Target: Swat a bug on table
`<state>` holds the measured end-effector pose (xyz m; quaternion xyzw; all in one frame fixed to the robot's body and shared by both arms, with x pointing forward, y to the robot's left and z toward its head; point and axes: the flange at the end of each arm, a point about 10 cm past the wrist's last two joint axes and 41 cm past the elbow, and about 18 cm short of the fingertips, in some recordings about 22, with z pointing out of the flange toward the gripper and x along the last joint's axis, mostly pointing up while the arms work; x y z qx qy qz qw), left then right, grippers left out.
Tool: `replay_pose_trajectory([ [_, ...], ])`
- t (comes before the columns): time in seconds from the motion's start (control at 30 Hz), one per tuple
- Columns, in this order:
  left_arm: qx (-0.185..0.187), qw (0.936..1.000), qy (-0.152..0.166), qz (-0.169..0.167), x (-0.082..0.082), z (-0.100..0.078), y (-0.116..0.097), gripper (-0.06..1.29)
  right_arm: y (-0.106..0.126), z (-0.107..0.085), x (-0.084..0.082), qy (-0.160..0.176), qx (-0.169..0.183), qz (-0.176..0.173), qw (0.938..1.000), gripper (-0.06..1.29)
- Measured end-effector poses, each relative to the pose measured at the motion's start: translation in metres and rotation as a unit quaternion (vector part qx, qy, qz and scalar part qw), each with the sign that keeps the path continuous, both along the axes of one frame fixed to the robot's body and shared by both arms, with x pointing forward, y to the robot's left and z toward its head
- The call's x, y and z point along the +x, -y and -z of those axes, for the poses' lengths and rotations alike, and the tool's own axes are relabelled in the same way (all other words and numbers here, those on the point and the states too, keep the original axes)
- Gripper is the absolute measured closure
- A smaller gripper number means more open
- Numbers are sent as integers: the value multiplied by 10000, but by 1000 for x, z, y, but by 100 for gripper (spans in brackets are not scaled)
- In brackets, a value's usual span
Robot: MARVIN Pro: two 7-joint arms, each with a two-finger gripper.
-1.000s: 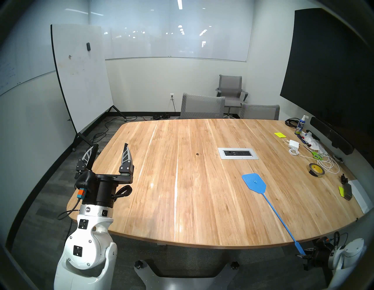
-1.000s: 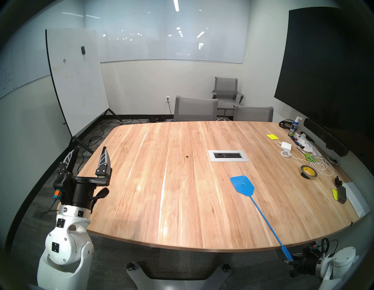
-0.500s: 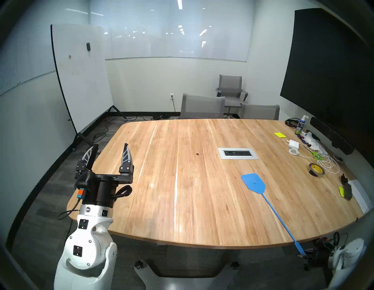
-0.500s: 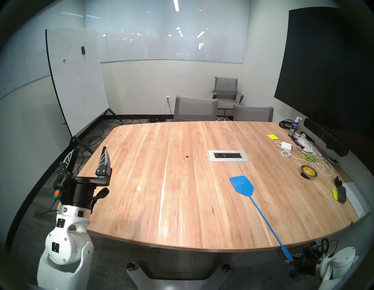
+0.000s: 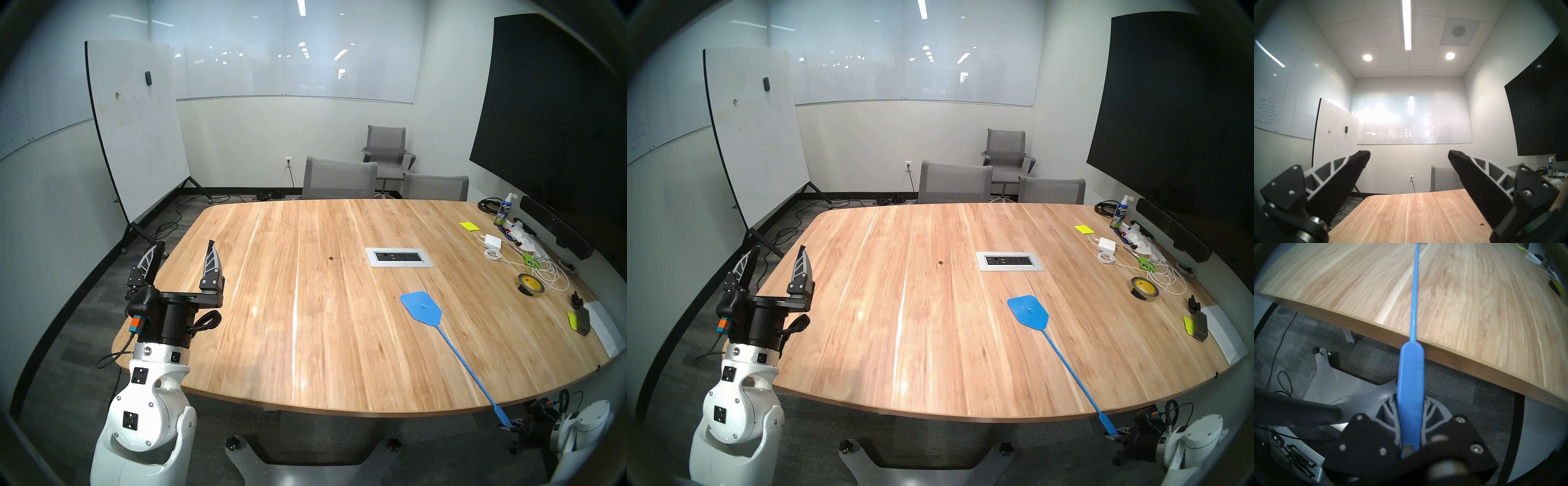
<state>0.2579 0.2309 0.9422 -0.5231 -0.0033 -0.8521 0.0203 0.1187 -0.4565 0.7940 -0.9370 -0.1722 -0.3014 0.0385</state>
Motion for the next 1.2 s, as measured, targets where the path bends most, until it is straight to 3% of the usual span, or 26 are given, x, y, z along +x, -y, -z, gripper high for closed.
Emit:
replay_pose_trajectory([
  [0.17,0,10000,0,0,0,0,0,-2,0,0,0,0,-2,-6,10000,110],
  [0.7,0,10000,0,0,0,0,0,-2,1,-3,-5,29,41,-69,10000,110],
  [1.2,-1,10000,0,-1,0,0,0,-2,-3,-28,-9,241,161,-280,9992,110],
])
